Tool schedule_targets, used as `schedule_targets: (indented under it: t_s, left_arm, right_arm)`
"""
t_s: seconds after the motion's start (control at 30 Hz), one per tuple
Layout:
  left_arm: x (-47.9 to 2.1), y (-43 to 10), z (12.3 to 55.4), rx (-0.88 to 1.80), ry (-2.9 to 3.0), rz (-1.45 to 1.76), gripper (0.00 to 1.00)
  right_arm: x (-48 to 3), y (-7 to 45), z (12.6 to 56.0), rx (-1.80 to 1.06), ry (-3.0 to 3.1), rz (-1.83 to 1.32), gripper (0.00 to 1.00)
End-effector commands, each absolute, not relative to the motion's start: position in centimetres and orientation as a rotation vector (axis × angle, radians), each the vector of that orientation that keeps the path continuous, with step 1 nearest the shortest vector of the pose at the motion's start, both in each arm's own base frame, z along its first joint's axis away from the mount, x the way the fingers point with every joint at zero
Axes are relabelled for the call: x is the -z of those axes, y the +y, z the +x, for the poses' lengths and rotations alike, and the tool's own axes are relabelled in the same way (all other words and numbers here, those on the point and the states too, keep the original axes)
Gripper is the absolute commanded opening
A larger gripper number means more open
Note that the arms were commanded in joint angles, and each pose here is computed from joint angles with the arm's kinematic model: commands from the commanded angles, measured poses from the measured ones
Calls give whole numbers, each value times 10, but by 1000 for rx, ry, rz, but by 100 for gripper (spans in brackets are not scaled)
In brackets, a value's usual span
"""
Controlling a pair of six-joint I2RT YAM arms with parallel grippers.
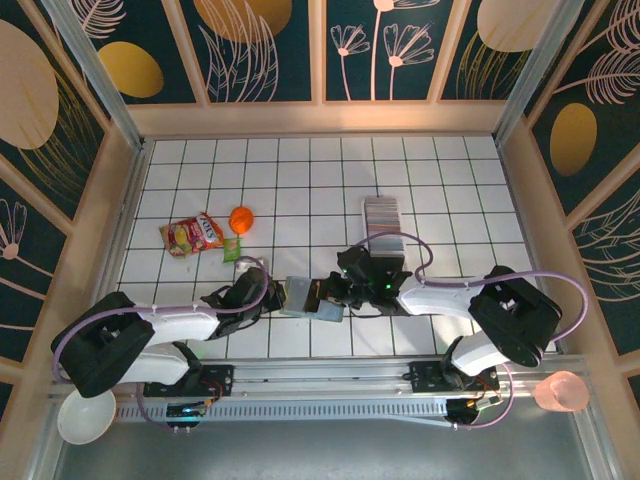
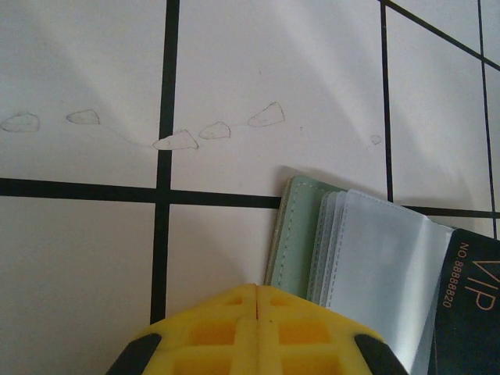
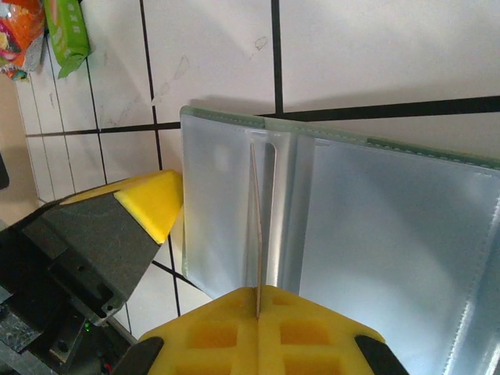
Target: Put the credit cards into the card holder
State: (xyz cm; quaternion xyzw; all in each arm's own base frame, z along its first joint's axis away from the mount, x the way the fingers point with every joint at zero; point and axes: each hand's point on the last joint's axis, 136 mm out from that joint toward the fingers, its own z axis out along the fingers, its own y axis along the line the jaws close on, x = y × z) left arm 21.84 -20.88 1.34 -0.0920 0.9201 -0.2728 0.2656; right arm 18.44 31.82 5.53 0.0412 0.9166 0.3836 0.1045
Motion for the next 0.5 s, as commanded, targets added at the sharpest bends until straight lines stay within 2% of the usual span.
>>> schedule_targets:
  t_s: [0.0,0.47]
  left_arm:
    - [-3,-206,207,738,2534,-246,0]
    - [-3,-204,204,748,2527,-254,0]
  right_arm:
    - [-38,307,179,-1050,2760,190,0]
    - [-26,304,175,-1033,2799,198,0]
